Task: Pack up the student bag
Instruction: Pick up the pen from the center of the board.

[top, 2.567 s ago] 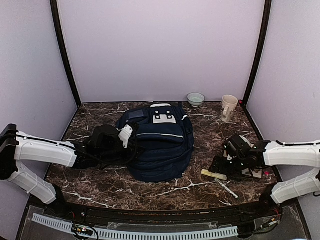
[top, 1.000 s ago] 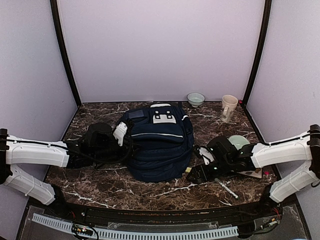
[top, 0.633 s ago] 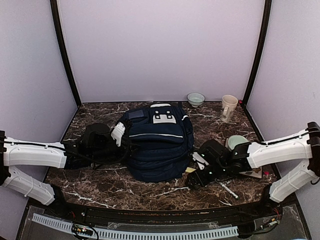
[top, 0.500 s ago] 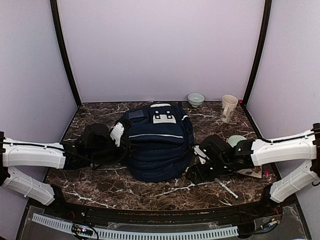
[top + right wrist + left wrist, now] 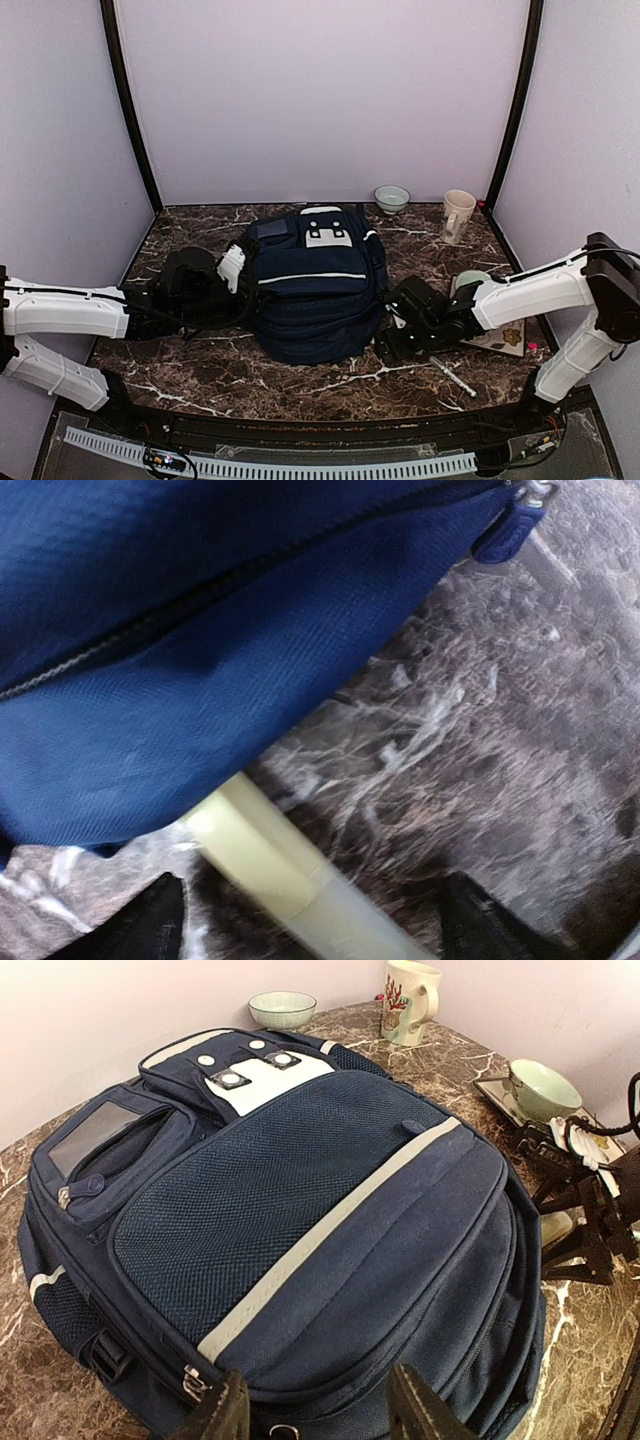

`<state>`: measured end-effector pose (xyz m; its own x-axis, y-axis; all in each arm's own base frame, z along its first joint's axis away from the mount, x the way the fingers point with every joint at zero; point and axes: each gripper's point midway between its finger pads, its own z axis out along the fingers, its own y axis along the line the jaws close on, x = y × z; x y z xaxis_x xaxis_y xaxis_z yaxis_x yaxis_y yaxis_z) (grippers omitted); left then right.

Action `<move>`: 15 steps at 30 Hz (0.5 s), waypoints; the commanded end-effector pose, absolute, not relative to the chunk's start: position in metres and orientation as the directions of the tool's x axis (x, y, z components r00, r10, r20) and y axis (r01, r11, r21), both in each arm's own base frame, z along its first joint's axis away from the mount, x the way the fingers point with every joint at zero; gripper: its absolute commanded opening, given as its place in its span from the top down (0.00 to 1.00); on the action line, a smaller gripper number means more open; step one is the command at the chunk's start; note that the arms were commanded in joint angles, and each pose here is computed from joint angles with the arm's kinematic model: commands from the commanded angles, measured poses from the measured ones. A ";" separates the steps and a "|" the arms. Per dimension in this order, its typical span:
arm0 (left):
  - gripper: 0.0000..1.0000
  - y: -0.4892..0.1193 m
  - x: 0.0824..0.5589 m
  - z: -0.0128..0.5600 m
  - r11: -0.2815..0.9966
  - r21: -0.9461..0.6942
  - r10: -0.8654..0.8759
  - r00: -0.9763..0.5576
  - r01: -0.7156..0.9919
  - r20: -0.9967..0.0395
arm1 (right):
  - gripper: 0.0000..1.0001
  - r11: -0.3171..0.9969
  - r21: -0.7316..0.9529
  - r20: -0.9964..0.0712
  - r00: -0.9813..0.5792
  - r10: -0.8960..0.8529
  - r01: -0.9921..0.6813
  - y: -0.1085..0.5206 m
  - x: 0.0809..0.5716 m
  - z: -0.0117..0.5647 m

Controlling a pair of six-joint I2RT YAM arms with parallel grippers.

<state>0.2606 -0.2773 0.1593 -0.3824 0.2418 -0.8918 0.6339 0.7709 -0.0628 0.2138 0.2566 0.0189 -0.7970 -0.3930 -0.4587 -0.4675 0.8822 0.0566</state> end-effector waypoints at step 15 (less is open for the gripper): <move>0.51 -0.273 0.262 0.164 0.779 -0.064 0.218 -0.366 0.624 -0.905 | 0.50 0.874 0.153 -0.392 -0.840 -0.375 -0.462 0.270 0.167 0.013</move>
<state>0.2600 -0.2740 0.1555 -0.3858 0.2457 -0.8893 0.6285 0.7756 -0.0584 0.1714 0.2725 0.0207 -0.8283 -0.3696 -0.4211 -0.4831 0.8518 0.2027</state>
